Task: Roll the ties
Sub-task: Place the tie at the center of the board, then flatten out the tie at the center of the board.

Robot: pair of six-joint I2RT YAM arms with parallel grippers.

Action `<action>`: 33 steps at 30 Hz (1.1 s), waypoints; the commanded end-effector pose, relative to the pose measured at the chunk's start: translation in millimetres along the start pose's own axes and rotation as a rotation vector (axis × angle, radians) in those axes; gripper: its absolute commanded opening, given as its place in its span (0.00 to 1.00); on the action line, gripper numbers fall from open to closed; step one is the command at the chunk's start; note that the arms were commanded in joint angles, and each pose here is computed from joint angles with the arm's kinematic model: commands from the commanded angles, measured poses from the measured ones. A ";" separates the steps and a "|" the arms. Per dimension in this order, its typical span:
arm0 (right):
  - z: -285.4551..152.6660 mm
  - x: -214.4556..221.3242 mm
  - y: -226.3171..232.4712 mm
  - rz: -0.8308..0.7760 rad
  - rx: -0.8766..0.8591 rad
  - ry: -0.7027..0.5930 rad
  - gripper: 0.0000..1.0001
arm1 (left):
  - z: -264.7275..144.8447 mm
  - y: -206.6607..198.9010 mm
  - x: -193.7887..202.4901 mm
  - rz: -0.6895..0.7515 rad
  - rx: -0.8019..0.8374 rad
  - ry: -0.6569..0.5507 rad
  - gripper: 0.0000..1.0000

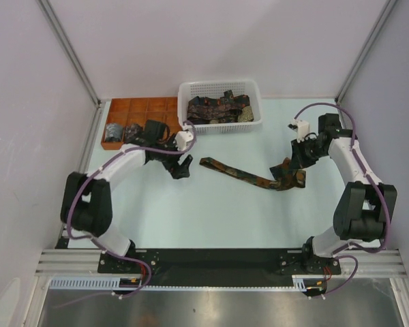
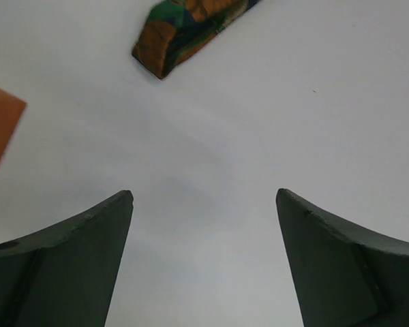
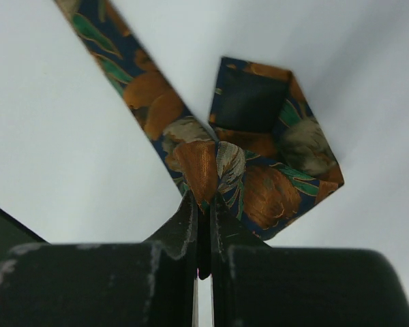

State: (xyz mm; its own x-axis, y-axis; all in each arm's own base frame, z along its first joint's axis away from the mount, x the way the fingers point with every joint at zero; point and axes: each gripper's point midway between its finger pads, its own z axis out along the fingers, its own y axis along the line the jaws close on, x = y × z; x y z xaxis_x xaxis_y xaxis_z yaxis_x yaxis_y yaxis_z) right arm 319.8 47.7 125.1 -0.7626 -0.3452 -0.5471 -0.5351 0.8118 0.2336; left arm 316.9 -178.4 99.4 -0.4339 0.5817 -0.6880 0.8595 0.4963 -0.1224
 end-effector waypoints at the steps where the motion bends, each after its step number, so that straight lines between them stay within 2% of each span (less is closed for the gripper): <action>1: -9.8 -6.0 -23.6 0.026 0.069 0.018 0.00 | 25.1 24.1 -55.4 0.251 -0.045 -0.045 0.92; 9: 5.1 -6.2 -36.1 0.084 0.055 0.073 0.00 | 82.8 25.7 -36.8 0.526 -0.018 0.125 0.80; 11: 6.0 -7.5 -37.5 0.092 0.054 0.078 0.00 | 92.9 25.4 -38.9 0.581 -0.032 0.131 0.77; 16: 5.3 -7.3 -41.1 0.092 0.059 0.099 0.00 | 114.8 36.2 -39.7 0.624 -0.082 0.149 0.72; 19: 1.9 -9.1 -43.8 0.077 0.074 0.103 0.00 | 121.4 39.0 -45.4 0.636 -0.092 0.146 0.59; 20: 0.2 -12.4 -45.5 0.068 0.080 0.098 0.00 | 125.1 39.5 -43.1 0.643 -0.088 0.156 0.49; 22: -0.6 -12.3 -47.1 0.059 0.083 0.107 0.00 | 127.8 39.1 -41.8 0.654 -0.088 0.165 0.39; 23: -1.4 -14.2 -48.0 0.050 0.084 0.105 0.00 | 128.0 40.7 -39.8 0.652 -0.094 0.175 0.30; 25: -1.3 -14.2 -50.5 0.029 0.086 0.113 0.00 | 126.3 40.2 -34.9 0.639 -0.091 0.196 0.17; 26: -0.2 -11.5 -50.9 0.024 0.080 0.128 0.00 | 125.5 37.1 -30.4 0.627 -0.074 0.208 0.07; 27: -0.2 -10.3 -51.9 0.015 0.079 0.139 0.00 | 119.3 34.0 -33.0 0.621 -0.069 0.208 0.02; 29: 0.6 -3.2 -54.0 -0.012 0.074 0.175 0.00 | 104.4 16.0 -18.7 0.583 0.004 0.252 0.00; 30: 0.3 -1.9 -53.2 -0.027 0.066 0.185 0.00 | 87.0 7.8 -23.3 0.578 0.013 0.247 0.00; 31: -1.1 -2.5 -53.5 -0.052 0.058 0.191 0.00 | 72.1 -4.4 -10.7 0.537 0.054 0.286 0.00; 33: 0.5 0.8 -45.0 -0.071 0.021 0.214 0.00 | 39.0 -24.2 -3.6 0.516 0.081 0.284 0.00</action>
State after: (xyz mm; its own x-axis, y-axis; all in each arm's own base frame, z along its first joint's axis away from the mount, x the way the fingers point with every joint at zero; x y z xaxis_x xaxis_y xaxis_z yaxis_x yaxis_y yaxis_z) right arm 348.8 10.9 106.4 -0.8222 -0.4058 -0.3991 -0.5085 0.8388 0.1947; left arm 367.3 -241.8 25.2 0.0387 0.8986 -0.4370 0.9737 0.0644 0.2187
